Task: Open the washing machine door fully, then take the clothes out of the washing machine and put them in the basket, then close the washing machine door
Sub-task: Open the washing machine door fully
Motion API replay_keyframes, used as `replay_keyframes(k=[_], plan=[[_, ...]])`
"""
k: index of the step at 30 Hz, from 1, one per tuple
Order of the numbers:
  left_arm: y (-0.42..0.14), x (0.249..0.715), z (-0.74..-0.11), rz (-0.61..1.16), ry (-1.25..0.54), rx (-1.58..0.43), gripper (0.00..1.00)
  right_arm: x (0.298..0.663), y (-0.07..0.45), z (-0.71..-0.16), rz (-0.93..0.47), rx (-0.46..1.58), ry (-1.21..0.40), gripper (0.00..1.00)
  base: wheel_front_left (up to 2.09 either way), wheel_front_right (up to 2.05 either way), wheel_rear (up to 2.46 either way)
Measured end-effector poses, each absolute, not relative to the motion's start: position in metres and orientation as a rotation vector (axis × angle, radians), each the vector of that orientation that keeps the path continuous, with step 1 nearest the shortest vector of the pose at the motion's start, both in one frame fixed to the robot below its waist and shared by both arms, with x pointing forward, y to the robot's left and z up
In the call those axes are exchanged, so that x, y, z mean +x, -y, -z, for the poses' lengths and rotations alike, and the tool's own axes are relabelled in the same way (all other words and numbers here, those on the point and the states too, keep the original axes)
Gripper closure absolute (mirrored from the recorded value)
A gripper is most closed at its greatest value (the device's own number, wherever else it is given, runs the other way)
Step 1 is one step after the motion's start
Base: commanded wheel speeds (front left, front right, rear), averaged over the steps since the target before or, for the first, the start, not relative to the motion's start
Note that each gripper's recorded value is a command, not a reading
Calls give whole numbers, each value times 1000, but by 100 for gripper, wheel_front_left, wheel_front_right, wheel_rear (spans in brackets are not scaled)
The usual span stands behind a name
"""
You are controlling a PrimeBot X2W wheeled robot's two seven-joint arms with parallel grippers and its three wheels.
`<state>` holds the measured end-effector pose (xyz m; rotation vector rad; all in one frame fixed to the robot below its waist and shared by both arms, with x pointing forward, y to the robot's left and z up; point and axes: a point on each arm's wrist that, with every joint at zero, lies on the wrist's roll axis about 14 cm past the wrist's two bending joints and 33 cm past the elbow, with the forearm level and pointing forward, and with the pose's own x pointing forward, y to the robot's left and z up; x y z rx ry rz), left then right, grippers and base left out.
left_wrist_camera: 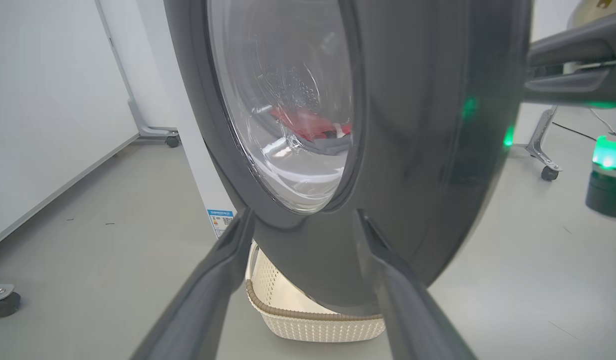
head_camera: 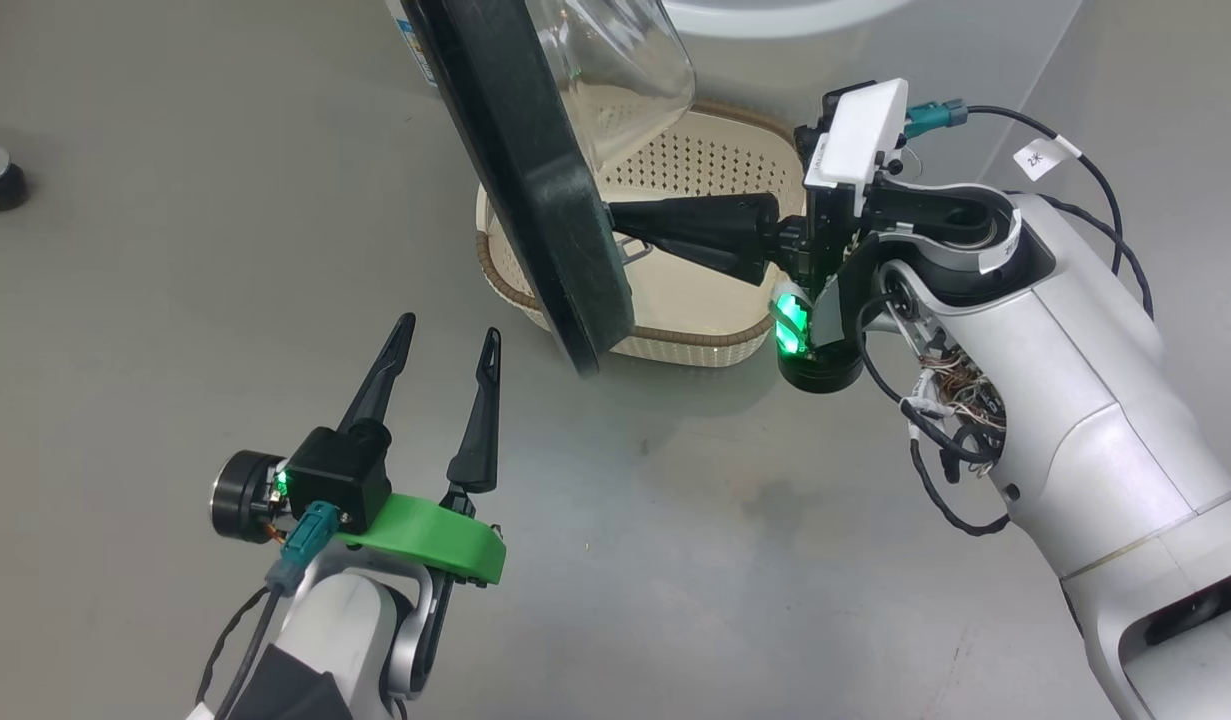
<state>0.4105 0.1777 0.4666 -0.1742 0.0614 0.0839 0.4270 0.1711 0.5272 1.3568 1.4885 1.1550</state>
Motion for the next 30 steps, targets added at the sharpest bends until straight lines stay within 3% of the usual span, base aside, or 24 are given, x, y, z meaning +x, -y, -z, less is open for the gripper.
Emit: replay_keyframes(k=[11, 23, 30], plan=[[-184, 412, -472, -102, -42, -169, 0, 430, -173, -535, -1112, 1360, -1406, 100, 0, 0, 0], [-184, 414, -496, -94, 26, -168, 0, 459, -133, -523, -934, 1236, -1110, 100, 0, 0, 0], [-179, 410, -508, -80, 61, -159, 0, 482, -71, -512, -838, 830, -769, 100, 0, 0, 0]])
